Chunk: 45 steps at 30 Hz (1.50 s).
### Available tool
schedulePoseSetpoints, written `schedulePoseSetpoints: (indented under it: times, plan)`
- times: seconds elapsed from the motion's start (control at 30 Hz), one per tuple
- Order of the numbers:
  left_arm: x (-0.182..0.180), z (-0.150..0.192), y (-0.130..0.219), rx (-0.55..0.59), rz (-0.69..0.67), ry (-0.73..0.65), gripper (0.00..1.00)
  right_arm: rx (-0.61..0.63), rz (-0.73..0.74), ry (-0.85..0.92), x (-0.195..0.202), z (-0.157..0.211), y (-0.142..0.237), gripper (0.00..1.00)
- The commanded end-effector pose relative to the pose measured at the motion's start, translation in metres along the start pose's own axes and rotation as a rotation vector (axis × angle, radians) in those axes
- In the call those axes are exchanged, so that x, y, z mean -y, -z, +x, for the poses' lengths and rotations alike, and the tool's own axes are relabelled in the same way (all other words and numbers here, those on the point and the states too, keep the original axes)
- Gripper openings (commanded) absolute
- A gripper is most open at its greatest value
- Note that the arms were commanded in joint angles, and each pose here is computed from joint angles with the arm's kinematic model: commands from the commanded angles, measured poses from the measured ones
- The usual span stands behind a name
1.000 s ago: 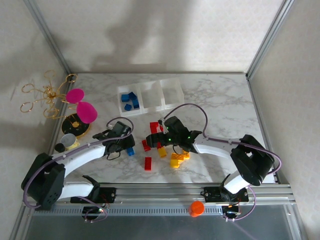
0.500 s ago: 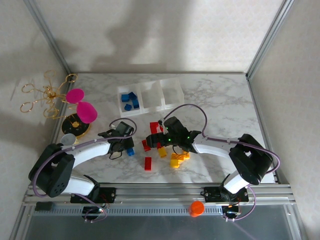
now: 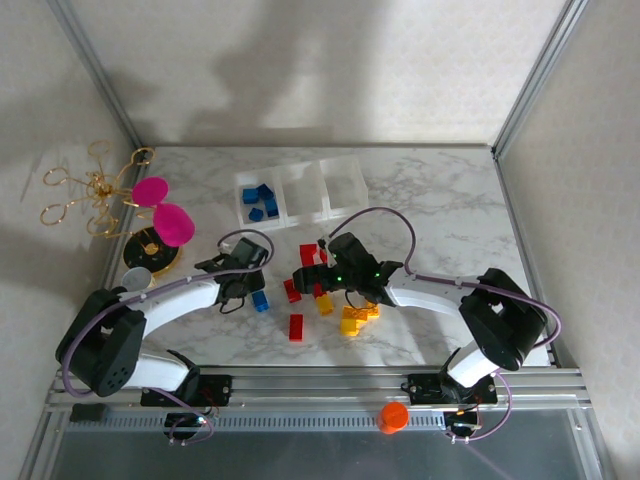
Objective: Sort the legos into containers by color
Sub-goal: Pick up the lego from the middle-left of the table, then place the lego in the container.
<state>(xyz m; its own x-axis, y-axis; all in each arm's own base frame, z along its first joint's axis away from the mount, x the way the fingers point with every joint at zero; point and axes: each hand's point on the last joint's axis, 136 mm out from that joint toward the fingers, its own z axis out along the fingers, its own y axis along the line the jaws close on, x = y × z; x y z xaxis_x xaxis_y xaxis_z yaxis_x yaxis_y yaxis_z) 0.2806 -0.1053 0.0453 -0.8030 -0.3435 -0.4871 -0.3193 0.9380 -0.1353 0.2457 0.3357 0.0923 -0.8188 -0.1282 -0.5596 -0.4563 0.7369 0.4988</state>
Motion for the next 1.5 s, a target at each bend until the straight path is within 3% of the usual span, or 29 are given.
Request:
schedulePoseSetpoints:
  times: [0.0,0.3,0.67,0.83,1.0,1.23,1.47]
  plan:
    - [0.014,-0.031,0.019,0.081,0.020,0.011,0.48,0.101,-0.034,0.001,-0.013,-0.035,0.015,0.99]
    - [0.057,-0.119,0.033,0.243,0.026,0.039,0.47,0.229,0.027,-0.049,0.008,-0.078,0.030,0.99]
    - [0.081,-0.204,-0.028,0.304,-0.052,0.054,0.46,0.291,0.070,-0.049,0.024,-0.100,0.038,0.99]
    - [0.085,-0.217,-0.064,0.277,-0.083,0.039,0.47,0.295,0.087,-0.042,0.027,-0.101,0.040,0.99]
    - [0.083,-0.223,-0.075,0.270,-0.097,0.036,0.57,0.296,0.111,-0.034,0.030,-0.099,0.044,0.99]
    - [0.088,-0.231,-0.056,0.288,-0.060,0.034,0.64,0.301,0.112,-0.027,0.029,-0.101,0.047,0.99]
    - [0.093,-0.227,-0.015,0.285,0.037,0.039,0.64,0.265,0.128,-0.033,0.034,-0.086,0.052,0.99]
